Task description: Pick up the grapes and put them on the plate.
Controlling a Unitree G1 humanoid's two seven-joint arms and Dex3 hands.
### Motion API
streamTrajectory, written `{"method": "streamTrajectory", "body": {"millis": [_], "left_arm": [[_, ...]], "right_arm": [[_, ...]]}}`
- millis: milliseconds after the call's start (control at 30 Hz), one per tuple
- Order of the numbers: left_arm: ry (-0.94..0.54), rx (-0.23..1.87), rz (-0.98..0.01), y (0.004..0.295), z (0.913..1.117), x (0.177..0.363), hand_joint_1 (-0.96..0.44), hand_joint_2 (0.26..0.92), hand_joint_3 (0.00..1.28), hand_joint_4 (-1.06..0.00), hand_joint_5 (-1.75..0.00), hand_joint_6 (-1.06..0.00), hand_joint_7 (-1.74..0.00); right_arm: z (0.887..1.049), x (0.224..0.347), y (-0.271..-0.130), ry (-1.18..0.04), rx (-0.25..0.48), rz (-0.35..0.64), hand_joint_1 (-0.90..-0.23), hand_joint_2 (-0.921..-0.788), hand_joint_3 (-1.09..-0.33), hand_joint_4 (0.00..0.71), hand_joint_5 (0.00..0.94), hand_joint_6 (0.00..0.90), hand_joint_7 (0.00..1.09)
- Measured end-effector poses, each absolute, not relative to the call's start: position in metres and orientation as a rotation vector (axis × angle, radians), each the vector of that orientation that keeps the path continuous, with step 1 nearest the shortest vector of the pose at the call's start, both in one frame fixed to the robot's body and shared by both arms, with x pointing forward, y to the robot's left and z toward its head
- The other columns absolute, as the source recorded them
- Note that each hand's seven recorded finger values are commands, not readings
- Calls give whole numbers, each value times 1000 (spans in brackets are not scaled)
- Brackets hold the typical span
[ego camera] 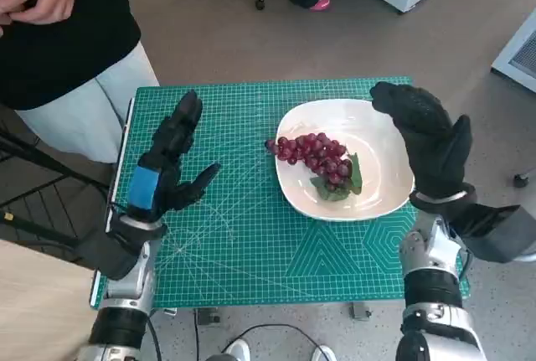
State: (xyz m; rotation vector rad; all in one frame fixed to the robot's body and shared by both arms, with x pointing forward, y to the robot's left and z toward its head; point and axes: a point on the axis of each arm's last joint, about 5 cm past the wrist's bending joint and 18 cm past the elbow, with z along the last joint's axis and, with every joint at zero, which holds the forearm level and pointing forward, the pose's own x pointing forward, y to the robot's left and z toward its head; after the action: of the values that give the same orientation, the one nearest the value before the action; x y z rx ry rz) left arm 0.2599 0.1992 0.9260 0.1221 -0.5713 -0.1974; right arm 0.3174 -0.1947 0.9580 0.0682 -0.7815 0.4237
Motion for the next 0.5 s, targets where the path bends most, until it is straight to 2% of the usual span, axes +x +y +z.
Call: {"method": "streamTrajectory", "body": {"millis": [500], "left_arm": [[-585,107,-182,198,923,256,-497,921,338,-225,-17,-302,-67]], "right_arm": [[958,318,-196,-774,66,436,-585,-921,-591,355,1,447,2]]}}
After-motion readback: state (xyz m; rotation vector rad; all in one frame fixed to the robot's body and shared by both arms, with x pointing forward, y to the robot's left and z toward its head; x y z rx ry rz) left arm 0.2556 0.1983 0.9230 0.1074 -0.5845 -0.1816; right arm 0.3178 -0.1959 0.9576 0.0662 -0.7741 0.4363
